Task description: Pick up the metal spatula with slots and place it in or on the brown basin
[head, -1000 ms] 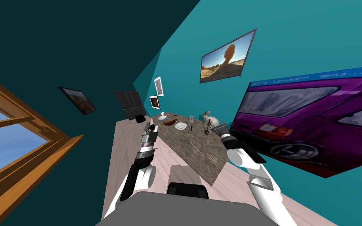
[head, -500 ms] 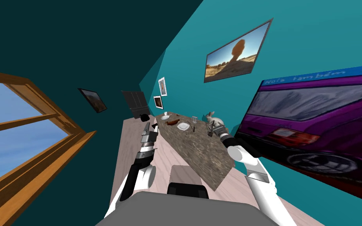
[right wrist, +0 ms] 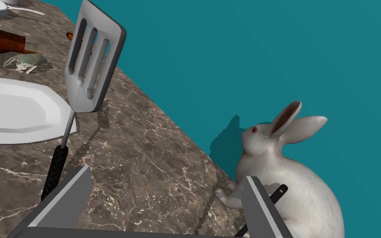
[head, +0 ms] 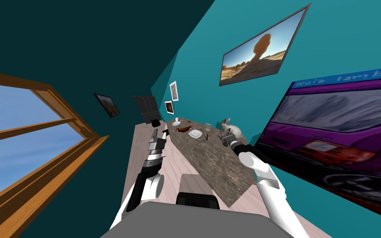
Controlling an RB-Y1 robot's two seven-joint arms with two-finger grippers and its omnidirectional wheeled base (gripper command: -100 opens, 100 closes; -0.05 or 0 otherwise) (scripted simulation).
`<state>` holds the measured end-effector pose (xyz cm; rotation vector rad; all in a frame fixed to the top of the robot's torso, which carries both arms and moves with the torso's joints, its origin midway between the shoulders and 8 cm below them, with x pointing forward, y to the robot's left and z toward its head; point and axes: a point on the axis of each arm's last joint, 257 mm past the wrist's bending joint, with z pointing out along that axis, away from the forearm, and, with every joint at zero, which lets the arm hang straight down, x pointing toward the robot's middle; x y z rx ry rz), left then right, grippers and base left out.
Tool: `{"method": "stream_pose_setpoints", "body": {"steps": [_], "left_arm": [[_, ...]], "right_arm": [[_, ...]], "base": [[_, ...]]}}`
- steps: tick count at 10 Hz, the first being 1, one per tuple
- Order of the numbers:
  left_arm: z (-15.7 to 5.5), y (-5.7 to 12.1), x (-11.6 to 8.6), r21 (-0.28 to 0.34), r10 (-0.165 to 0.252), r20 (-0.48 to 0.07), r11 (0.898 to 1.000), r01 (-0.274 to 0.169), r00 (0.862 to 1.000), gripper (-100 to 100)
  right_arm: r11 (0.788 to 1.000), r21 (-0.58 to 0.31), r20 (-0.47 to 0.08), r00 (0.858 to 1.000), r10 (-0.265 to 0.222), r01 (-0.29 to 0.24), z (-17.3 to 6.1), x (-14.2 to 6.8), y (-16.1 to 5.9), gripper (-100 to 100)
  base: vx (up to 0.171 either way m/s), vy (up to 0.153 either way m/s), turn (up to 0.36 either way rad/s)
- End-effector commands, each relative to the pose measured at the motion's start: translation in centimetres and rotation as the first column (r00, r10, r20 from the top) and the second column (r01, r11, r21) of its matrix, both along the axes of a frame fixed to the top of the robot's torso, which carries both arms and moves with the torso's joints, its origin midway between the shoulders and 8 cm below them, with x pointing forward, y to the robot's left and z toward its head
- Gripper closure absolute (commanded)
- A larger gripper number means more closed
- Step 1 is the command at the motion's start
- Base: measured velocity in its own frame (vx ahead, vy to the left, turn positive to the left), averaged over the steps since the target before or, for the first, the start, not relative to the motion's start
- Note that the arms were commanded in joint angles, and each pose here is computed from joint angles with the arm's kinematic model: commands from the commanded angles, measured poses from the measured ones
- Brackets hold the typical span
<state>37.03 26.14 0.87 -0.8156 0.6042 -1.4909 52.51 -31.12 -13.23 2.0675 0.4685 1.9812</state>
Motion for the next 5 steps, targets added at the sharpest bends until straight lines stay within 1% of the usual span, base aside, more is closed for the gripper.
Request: {"method": "stream_pose_setpoints", "body": {"steps": [1, 3, 5], "left_arm": [[0.0, 0.0, 0.0, 0.0, 0.0, 0.0, 1.0, 0.0, 1.0, 0], [0.0, 0.0, 0.0, 0.0, 0.0, 0.0, 1.0, 0.0, 1.0, 0], [0.0, 0.0, 0.0, 0.0, 0.0, 0.0, 1.0, 0.0, 1.0, 0]], "right_arm": [[0.998, 0.069, -0.051, 0.999, 0.016, -0.013, -1.6, 0.2, 0.2, -100], [0.988, 0.153, -0.107, 0.994, 0.037, -0.02, -3.4, 0.3, 0.7, -100], [0.973, 0.228, -0.155, 0.986, 0.06, -0.023, -5.0, 0.4, 1.3, -100]], "base": [[0.053, 0.02, 0.162], [0.075, 0.013, 0.149], [0.088, 0.007, 0.132]]}}
